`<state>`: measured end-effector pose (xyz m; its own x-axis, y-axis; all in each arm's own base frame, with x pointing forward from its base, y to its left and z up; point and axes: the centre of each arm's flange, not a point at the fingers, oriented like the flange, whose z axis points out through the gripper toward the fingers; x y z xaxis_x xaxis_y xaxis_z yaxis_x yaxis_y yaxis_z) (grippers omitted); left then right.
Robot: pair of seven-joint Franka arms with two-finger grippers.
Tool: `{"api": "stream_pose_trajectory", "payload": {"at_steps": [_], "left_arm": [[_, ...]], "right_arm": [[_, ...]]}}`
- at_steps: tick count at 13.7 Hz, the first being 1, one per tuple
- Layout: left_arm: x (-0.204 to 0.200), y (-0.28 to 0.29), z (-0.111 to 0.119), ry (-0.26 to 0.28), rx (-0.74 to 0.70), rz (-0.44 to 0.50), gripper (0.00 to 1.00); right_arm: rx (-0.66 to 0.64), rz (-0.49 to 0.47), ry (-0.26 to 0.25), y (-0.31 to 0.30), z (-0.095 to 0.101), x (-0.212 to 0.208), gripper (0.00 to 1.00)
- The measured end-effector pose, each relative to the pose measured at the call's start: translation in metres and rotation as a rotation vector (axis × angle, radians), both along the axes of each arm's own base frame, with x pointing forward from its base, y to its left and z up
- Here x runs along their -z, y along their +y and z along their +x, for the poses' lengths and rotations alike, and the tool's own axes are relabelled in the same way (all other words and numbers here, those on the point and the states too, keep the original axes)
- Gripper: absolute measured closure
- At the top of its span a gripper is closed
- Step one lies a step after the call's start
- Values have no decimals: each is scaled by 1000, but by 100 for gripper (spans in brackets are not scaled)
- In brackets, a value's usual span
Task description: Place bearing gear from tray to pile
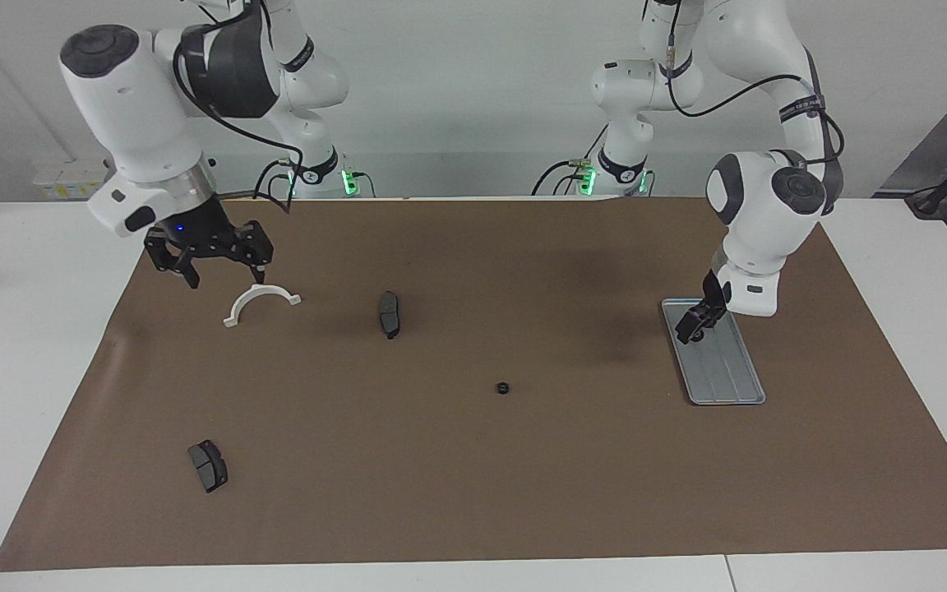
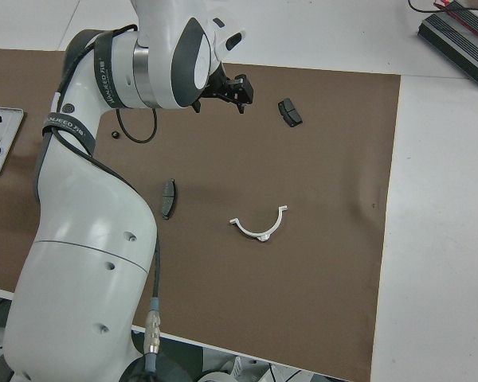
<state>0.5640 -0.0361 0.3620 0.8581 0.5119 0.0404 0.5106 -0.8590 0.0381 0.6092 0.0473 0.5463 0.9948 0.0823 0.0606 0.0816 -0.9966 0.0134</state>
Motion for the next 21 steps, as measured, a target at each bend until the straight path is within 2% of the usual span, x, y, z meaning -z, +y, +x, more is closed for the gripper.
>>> {"api": "stream_pose_trajectory", "payload": {"at_steps": [2,4,6,7,9,11,13,15,17,21], "left_arm": [[23,18,-23,1,-28,1,0],[31,23,-34,14,-36,1,3],[34,21,-39,21,-33,1,22],[35,21,-40,17,-33,1,22],[36,21,-39,-13,-32,0,28],[39,20,-40,-18,-23,0,31],[44,20,-40,-14,-6,2,31],[51,20,-39,-14,3,3,32],[56,20,-37,-20,35,5,34],[57,21,-34,-49,76,8,34]], "right_arm": [[-25,-9,9,44,28,24,0],[-17,-15,2,86,51,45,0],[-17,-17,-12,127,68,59,0],[-17,-25,-28,149,75,68,0],[-5,-31,-71,197,83,95,0],[-2,-58,-100,256,81,136,0],[-25,-67,-115,314,67,163,0],[-51,-60,-121,358,45,169,0],[-61,-42,-142,381,34,168,0],[-68,16,-226,388,43,171,1]]}}
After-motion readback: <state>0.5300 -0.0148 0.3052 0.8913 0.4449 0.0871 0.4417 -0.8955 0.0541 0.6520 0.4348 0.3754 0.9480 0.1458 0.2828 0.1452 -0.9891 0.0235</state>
